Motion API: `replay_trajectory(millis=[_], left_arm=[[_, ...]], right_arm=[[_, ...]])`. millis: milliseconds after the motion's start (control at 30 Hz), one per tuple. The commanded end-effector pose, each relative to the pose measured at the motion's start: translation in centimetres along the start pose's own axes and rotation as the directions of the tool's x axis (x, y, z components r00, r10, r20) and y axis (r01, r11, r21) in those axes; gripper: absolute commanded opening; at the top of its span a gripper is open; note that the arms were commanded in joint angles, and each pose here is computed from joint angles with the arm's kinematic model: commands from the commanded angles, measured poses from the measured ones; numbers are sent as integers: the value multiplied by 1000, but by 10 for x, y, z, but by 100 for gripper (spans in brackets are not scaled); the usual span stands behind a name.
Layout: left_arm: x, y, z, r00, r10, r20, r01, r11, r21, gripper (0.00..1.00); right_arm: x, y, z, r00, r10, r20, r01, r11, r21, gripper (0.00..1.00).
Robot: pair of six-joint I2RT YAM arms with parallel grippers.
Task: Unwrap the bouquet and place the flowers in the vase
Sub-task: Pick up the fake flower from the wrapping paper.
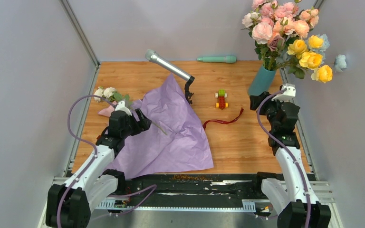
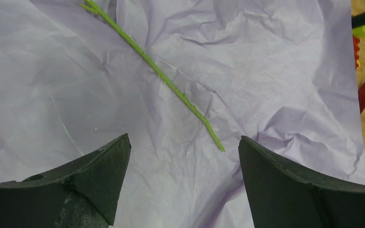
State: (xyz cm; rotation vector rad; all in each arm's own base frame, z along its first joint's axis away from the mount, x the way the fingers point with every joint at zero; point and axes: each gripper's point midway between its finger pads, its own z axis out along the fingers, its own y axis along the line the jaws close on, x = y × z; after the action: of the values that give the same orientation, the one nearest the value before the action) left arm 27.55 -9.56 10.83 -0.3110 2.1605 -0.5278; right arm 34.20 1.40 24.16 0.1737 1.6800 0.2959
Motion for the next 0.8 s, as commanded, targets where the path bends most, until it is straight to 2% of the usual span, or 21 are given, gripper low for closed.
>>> replay_trajectory(millis=[0, 67, 167, 300, 433, 767], left_arm=[[-37, -17, 16, 977, -147, 155, 137, 988, 70, 88], [-34, -10, 24, 972, -175, 159, 170, 984, 42, 85], [-31, -7, 35, 960, -225, 165, 221, 974, 42, 74], [-34, -8, 43, 948, -265, 179, 257, 964, 64, 69], [-35, -1, 53, 945, -266, 190, 265, 964, 28, 63], [-26, 11, 76, 955, -243, 172, 250, 968, -19, 59]], right_arm=[[31, 13, -14, 988, 100, -121, -106, 993, -44, 59], [38, 17, -18, 982, 115, -150, -125, 990, -60, 59], [43, 22, -21, 978, 118, -174, -135, 987, -88, 58], [43, 25, -22, 978, 110, -179, -131, 986, -105, 59], [44, 25, -22, 977, 109, -184, -130, 986, -105, 59], [46, 24, -19, 975, 107, -193, -128, 986, -103, 59]])
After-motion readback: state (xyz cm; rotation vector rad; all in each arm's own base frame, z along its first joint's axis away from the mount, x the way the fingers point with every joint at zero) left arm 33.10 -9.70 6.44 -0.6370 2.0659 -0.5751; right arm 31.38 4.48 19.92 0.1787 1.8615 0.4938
